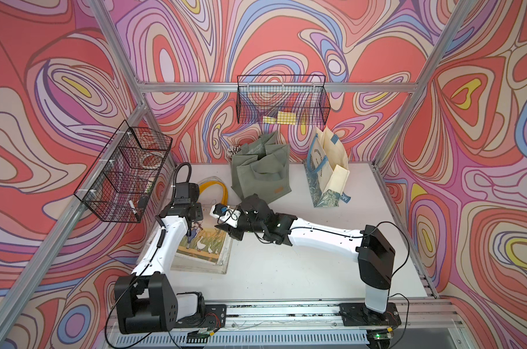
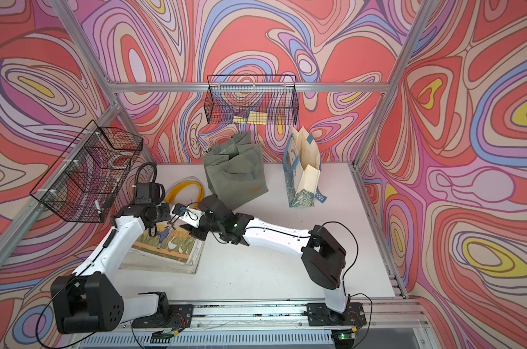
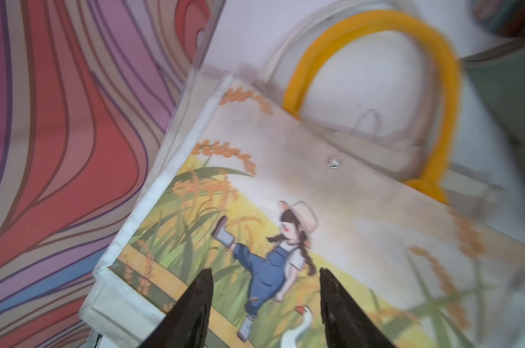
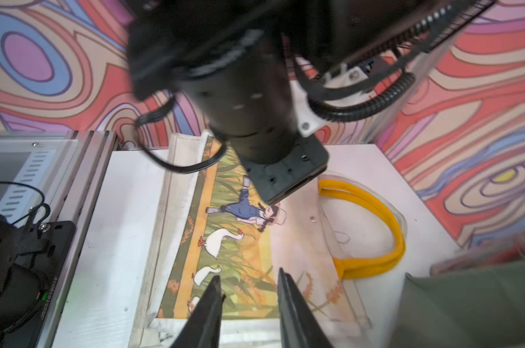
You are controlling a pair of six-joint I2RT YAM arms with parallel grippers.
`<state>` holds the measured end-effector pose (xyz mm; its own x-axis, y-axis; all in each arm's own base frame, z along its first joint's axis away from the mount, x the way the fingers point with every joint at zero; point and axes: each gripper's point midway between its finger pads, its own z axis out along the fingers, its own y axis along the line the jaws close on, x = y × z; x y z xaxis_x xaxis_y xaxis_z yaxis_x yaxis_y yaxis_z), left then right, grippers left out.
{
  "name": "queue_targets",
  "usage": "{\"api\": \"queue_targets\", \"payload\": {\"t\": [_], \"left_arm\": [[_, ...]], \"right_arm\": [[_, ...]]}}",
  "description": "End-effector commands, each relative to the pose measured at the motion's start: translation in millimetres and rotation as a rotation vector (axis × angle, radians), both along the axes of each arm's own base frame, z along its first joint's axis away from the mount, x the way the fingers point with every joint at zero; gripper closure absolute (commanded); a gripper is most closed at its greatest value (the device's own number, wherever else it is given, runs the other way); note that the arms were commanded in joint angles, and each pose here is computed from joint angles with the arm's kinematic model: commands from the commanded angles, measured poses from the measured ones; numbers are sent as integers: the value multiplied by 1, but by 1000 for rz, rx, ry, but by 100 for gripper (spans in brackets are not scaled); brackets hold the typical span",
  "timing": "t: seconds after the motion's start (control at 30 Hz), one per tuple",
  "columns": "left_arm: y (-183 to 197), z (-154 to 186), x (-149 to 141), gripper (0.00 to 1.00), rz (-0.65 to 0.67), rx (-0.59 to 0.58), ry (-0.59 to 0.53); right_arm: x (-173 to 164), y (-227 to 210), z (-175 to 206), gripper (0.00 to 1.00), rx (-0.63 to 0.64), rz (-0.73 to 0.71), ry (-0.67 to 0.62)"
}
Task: Put away the canvas bag
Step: Pick up the canvas bag from the center of the board.
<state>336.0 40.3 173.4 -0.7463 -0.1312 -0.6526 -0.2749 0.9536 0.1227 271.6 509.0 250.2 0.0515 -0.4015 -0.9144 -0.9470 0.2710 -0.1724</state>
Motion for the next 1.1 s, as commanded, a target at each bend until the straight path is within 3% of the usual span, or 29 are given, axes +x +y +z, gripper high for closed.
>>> {"api": "queue_targets", "payload": {"t": [0.0, 0.2, 0.33, 0.5, 0.67, 0.87, 1.0, 1.07], "left_arm": [[-40, 24, 8, 39, -172, -8, -129], [-82, 72, 38, 33, -396, -62, -412], [-106, 77, 66, 32, -524, -92, -416], [-145, 80, 94, 32, -684, -216, -482], [-171, 75, 116, 33, -774, -275, -509], [-192, 65, 143, 34, -806, -254, -486], [-205, 66, 151, 41, -833, -296, -489], [-212, 67, 153, 59, -845, -323, -494]], "right_arm": [[33, -50, -21, 64, -68, -181, 154], [63, -131, -19, 57, -79, -321, 306], [66, -173, -20, 56, -89, -399, 323], [57, -204, -22, 56, -118, -467, 314], [52, -221, -26, 56, -171, -514, 305], [52, -223, -28, 57, -183, -525, 312], [51, -222, -29, 60, -190, -521, 322], [51, -223, -29, 61, -191, -524, 322]]}}
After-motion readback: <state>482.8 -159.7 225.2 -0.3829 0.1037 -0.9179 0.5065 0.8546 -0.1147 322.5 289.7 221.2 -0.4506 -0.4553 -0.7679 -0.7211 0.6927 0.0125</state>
